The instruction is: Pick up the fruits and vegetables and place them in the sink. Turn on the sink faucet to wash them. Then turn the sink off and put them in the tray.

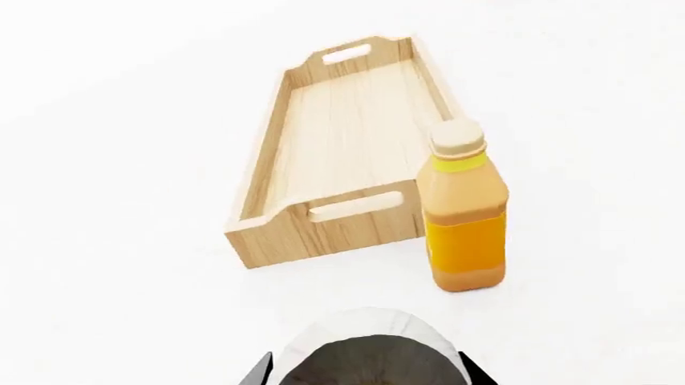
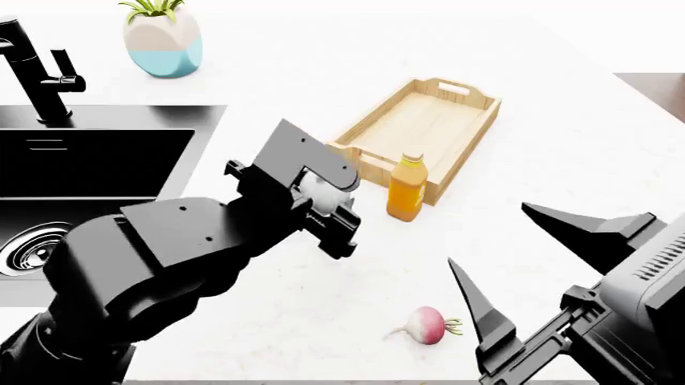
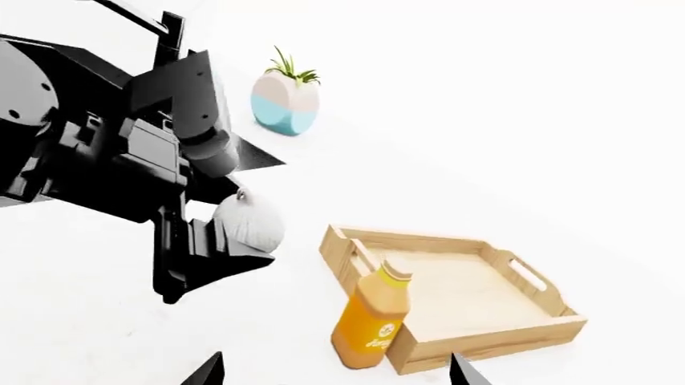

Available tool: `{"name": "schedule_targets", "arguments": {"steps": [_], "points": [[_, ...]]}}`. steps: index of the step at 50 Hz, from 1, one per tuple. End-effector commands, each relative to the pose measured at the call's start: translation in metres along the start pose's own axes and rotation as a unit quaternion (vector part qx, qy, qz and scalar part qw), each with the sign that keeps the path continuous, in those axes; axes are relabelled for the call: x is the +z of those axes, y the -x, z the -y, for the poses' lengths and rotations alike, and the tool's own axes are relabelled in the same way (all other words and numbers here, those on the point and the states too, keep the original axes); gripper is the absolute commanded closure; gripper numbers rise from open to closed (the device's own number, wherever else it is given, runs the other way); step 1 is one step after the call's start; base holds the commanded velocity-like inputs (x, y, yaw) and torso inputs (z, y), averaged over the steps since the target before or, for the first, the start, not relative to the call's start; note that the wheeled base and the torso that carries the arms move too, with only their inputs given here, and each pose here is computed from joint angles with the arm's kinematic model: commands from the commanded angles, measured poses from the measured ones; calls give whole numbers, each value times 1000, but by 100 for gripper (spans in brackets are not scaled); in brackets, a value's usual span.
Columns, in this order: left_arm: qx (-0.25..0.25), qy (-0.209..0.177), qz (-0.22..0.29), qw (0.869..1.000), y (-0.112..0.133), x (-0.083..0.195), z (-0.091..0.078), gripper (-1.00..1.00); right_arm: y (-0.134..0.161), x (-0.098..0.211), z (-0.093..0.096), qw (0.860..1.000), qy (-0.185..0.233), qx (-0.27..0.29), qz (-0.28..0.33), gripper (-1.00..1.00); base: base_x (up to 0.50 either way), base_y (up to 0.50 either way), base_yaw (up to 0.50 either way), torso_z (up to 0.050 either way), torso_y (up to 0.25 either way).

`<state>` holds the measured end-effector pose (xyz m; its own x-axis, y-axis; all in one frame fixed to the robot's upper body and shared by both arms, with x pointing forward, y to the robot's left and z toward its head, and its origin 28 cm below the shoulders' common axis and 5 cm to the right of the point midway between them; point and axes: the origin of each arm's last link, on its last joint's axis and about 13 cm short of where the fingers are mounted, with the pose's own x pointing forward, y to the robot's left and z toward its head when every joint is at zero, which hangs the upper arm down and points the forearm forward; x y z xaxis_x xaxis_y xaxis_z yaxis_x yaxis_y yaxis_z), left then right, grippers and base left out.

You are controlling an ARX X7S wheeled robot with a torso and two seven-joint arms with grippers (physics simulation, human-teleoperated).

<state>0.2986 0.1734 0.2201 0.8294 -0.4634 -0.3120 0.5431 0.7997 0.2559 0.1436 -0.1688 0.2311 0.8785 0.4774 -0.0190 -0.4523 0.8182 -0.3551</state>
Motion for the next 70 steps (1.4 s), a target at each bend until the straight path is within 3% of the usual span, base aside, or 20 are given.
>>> {"name": "schedule_targets", "arguments": {"steps": [1,6,8,13,19,22,28,34,43,58,70], "points": [[40,-2,40,998,40,3,-2,100,-5,19,8,999,24,34,-35,-100,0,0,0,0,0],[40,-1,40,998,41,3,-3,100,-5,19,8,998,24,35,-35,-100,0,0,0,0,0],[40,-1,41,998,42,3,-3,100,-7,27,13,994,63,70,-53,-100,0,0,0,0,0],[38,-11,37,999,44,4,-4,100,-17,48,37,973,125,167,-101,-100,0,0,0,0,0],[40,-15,38,998,48,6,-6,100,-27,49,63,937,171,254,-167,-100,0,0,0,0,0],[42,-15,38,998,49,7,-7,100,-29,53,71,929,167,285,-168,-100,0,0,0,0,0],[47,-9,41,998,50,7,-9,100,-33,54,74,926,123,329,-137,-100,0,0,0,0,0],[48,-9,39,998,49,7,-10,100,-38,48,70,927,97,346,-107,-100,0,0,0,0,0],[46,-10,36,998,48,6,-9,100,-44,40,58,921,88,368,-93,-100,0,0,0,0,0],[44,-14,34,998,49,6,-9,100,-59,15,47,897,131,371,-204,-100,0,0,0,0,0],[43,-17,35,998,49,7,-8,100,-68,8,49,899,125,359,-216,-100,0,0,0,0,0]]}}
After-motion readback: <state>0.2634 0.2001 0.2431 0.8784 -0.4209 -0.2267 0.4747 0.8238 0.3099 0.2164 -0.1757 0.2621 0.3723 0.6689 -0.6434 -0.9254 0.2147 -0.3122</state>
